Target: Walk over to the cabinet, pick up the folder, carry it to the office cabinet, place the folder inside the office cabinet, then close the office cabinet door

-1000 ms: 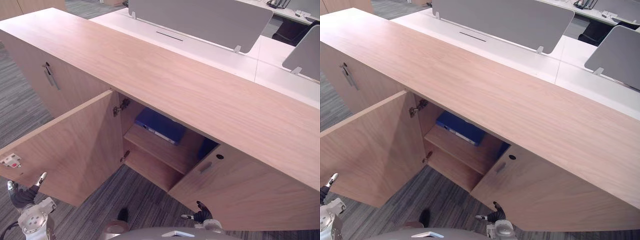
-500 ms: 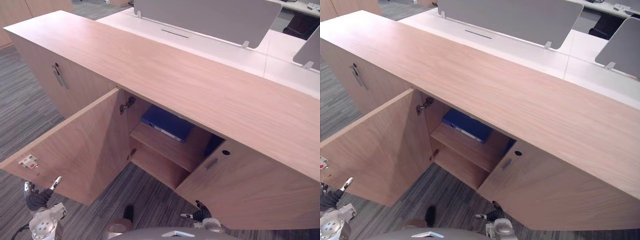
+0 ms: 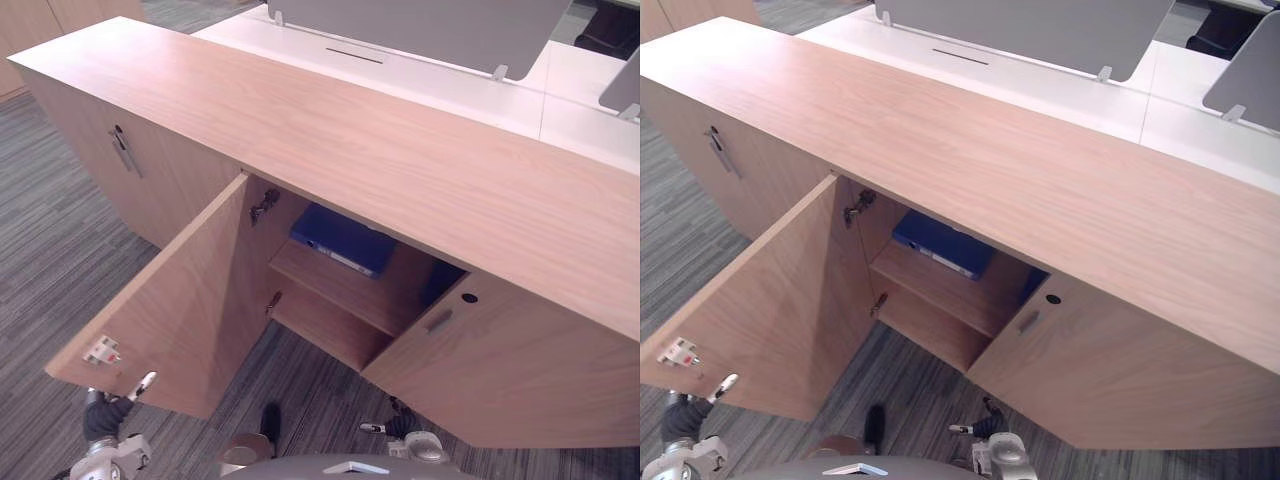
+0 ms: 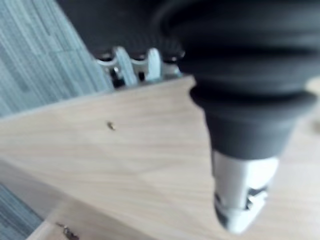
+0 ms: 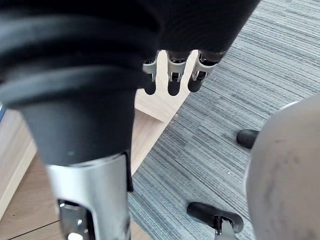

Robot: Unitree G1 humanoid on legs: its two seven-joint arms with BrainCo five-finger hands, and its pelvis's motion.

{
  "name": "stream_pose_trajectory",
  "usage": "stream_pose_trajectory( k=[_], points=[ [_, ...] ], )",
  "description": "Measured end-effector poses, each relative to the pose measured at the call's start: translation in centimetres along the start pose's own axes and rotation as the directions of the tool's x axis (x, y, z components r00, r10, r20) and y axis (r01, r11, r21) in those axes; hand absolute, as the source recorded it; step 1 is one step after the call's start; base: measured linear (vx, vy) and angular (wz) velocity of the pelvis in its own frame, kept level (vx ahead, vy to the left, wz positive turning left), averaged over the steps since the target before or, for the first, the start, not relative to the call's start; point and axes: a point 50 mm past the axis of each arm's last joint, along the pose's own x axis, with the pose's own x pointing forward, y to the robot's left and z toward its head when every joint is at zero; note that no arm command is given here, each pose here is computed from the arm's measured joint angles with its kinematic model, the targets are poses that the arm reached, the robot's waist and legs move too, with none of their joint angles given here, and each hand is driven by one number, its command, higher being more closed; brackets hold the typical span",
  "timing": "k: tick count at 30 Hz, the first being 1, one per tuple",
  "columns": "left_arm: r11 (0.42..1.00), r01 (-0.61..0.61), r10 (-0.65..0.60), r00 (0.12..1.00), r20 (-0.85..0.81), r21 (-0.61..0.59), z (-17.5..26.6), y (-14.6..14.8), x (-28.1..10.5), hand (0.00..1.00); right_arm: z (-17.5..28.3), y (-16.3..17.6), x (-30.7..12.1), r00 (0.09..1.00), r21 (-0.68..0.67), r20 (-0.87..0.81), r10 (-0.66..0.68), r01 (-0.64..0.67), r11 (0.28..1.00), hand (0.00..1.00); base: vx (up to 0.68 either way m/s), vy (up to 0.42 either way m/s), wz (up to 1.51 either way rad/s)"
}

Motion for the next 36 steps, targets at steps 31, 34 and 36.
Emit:
stream_pose_trajectory(
  k=[31,34,36],
  points=[
    [0.599,0.781,-0.792,0.611,-0.016,0.178,1.6,-19.5,0.9,0.0,2.8,-1.5,0.2,0.993,0.008,0.113,-0.042,0.042,0.999,0.0,0.0,0.049,-0.43],
    [0.583,0.802,-0.803,0.594,-0.06,0.132,1.9,-18.7,2.9,0.0,3.3,-2.5,0.4,0.99,-0.011,0.127,-0.059,0.06,0.998,0.0,0.09,-0.039,-0.28],
    [0.582,0.81,-0.807,0.586,-0.074,0.068,2.1,-18.3,3.7,0.0,3.4,-3.2,0.5,0.99,-0.033,0.124,-0.065,0.07,0.997,0.0,0.13,-0.033,-0.23]
  ],
)
